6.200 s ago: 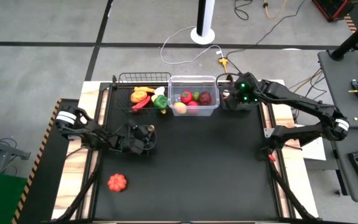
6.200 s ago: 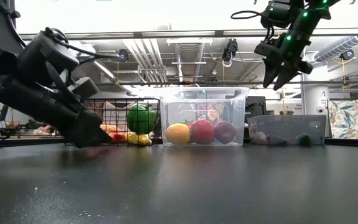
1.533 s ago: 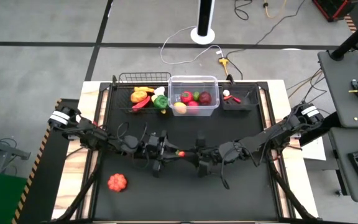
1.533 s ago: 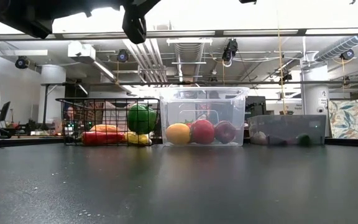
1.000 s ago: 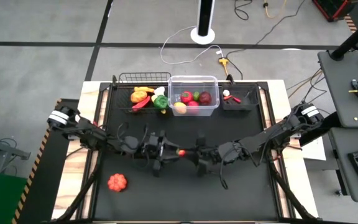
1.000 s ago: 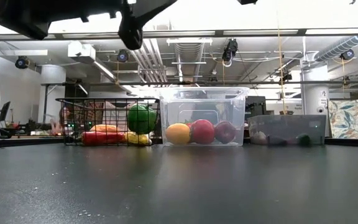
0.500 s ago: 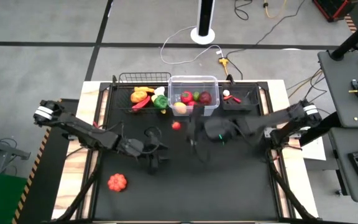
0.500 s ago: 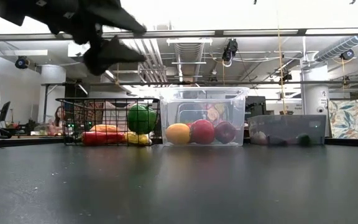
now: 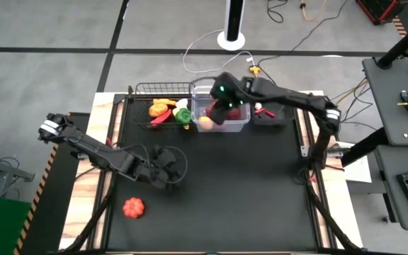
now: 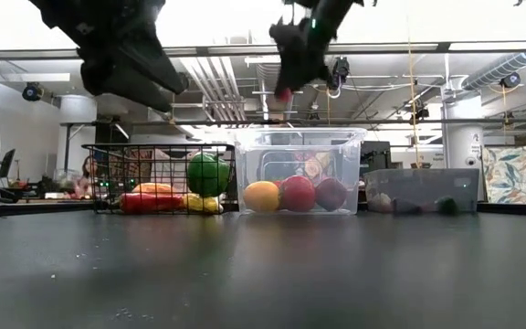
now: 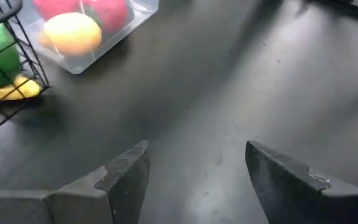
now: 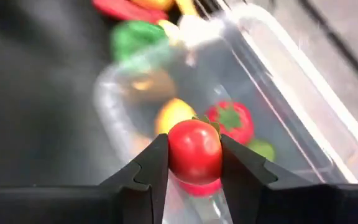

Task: Sort produce into baskets
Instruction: Put the orange tomato into the transparent bin

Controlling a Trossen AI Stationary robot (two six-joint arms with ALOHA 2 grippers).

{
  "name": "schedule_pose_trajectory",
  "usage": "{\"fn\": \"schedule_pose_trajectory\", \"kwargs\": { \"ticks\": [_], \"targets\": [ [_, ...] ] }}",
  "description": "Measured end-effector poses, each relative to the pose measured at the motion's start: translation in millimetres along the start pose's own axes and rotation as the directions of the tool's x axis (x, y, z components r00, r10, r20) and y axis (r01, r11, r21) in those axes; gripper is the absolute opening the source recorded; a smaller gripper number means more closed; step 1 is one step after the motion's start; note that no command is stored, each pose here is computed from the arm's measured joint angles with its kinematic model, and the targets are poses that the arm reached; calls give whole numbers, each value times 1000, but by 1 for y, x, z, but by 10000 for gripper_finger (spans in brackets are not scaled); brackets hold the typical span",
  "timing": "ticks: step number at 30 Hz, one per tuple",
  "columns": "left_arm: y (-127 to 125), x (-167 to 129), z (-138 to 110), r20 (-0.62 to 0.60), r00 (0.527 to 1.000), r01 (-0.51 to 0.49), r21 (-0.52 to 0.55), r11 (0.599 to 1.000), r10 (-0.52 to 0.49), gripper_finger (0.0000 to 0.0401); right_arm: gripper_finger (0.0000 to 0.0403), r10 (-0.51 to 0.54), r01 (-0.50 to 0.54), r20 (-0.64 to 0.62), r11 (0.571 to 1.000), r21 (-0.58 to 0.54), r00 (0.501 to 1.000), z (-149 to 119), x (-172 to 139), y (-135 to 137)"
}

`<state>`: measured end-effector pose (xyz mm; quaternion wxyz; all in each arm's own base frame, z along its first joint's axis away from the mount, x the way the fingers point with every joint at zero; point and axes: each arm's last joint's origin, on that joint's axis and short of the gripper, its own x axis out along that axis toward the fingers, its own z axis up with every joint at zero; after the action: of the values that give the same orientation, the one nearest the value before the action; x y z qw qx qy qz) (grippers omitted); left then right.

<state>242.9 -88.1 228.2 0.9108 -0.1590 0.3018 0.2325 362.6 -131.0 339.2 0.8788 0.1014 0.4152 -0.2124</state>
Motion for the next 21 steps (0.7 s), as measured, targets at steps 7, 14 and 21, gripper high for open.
{"fn": "schedule_pose_trajectory", "kwargs": {
  "ticks": [7, 14, 21],
  "targets": [
    [-3, 5, -3, 18, 998, -66, 39, 997, 65, 244, 116, -52, 85, -273, 990, 110, 961, -16, 53, -58],
    [0, 6, -7, 20, 993, -116, 51, 992, 115, 244, 116, -63, 116, -356, 985, 131, 932, -26, 75, -73],
    [1, 6, -7, 19, 993, -121, 56, 991, 120, 244, 116, -63, 118, -368, 985, 129, 928, -27, 80, -74]
  ]
}}
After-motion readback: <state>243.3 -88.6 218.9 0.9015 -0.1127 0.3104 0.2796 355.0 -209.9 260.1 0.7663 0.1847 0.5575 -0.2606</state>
